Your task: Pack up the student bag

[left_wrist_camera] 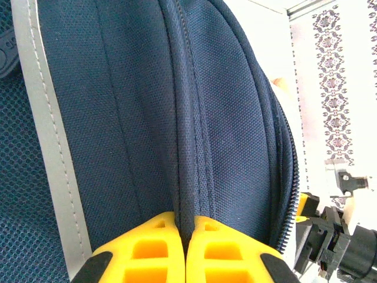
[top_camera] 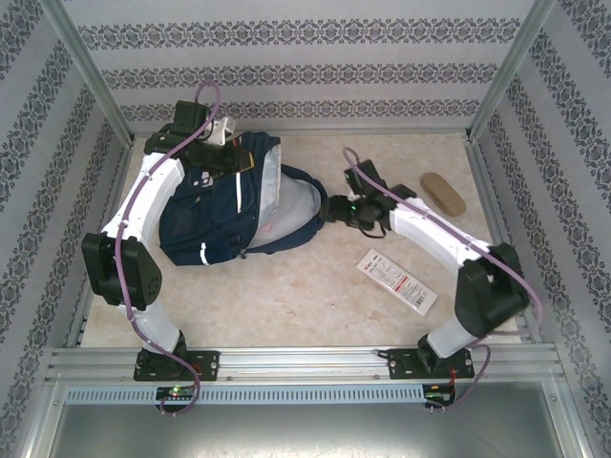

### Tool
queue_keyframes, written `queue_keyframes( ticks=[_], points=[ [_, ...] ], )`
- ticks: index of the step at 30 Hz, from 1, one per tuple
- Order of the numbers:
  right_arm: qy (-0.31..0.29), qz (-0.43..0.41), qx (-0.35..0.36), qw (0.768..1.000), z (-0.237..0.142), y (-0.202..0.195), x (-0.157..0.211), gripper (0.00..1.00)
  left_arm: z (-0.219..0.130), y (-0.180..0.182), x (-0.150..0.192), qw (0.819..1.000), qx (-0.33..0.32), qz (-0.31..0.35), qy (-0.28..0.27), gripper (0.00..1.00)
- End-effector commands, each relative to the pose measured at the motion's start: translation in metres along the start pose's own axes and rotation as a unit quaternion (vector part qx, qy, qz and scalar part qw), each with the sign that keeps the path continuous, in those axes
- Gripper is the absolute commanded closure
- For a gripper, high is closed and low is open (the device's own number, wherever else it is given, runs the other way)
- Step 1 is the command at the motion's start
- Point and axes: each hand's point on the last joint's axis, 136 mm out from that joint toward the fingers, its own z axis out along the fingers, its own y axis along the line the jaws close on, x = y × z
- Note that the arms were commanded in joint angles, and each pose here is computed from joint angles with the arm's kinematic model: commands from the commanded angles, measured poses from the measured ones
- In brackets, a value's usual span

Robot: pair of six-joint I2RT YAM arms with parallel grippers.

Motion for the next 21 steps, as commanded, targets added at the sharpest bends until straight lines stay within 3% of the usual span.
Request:
queue_keyframes(
  ticks=[1,5,9,16,19,21],
  points=[
    [0.024,0.012,0.075,0.997,-0.010,-0.059,0.031,0.25,-0.008,-0.027,-0.008,0.998,0.042,0.036,-0.012,1.00],
    [0.038,0.065,0.096,0.993,-0.012,-0.103,0.066,0.25,-0.007,-0.027,-0.008,0.998,0.045,0.034,-0.012,1.00],
    [0.059,0.091,0.087,0.990,-0.002,-0.114,0.095,0.25,-0.006,-0.026,-0.009,0.999,0.042,0.031,-0.012,1.00],
    [0.076,0.108,0.038,0.991,0.024,-0.086,0.106,0.26,0.017,0.015,0.004,0.999,-0.034,0.025,0.015,1.00],
    [0.081,0.099,0.026,0.991,0.035,-0.063,0.100,0.26,0.029,0.032,0.014,0.998,-0.056,0.013,0.030,0.94],
    [0.085,0.097,0.012,0.992,0.046,-0.049,0.094,0.26,0.036,0.037,0.019,0.998,-0.057,0.003,0.039,0.84]
  ],
)
